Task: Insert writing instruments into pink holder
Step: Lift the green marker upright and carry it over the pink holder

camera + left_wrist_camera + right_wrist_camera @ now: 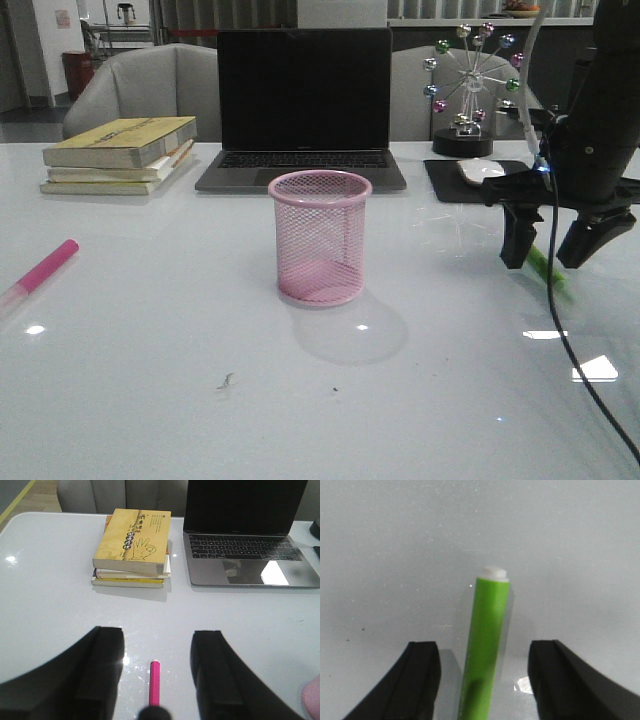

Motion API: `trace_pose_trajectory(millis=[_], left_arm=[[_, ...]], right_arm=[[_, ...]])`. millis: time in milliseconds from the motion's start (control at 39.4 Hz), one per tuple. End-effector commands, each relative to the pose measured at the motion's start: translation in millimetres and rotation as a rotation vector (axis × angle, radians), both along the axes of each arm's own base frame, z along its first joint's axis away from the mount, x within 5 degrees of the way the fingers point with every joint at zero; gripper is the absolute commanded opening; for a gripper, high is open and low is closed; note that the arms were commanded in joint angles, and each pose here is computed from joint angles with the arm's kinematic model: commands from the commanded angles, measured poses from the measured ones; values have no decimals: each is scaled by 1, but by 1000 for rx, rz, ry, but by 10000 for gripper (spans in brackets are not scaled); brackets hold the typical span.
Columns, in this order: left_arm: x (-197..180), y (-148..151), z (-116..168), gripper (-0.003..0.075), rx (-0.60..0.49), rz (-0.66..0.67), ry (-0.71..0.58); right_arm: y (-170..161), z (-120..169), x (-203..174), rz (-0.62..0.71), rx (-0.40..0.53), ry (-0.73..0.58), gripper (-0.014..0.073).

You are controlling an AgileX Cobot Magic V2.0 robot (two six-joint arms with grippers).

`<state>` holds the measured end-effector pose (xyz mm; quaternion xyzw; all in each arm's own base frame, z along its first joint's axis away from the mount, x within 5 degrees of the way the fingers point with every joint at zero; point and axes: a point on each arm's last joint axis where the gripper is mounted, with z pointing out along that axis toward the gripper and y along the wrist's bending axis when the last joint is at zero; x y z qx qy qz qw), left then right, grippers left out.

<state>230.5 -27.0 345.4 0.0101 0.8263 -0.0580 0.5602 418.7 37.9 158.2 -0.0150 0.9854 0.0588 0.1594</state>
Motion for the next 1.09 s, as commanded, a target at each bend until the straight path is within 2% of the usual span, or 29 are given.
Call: trace_pose_trajectory(millis=[0, 102, 203, 254, 381, 660, 889, 1066], left_arm=[[0, -1, 25, 374, -25, -2, -140], [0, -1, 25, 374, -25, -2, -140], [0, -1, 25, 374, -25, -2, -140], [0, -1, 25, 375, -25, -2, -140], [0, -1, 25, 375, -25, -2, -140], [0, -1, 26, 374, -28, -2, -161], [0, -1, 26, 374, -33, -2, -160], [0, -1, 26, 374, -33, -2, -160]], right_arm=[[1, 15, 3, -3, 19, -41, 375], [1, 13, 3, -4, 21, -32, 228], [2, 14, 3, -13, 35, -36, 36], [3, 16, 5, -16, 41, -46, 71], [4, 31, 13, -27, 61, -108, 57], [16, 97, 13, -42, 118, -385, 57], [55, 150, -2, 55, 128, -626, 57], [98, 169, -20, 163, 142, -805, 57]])
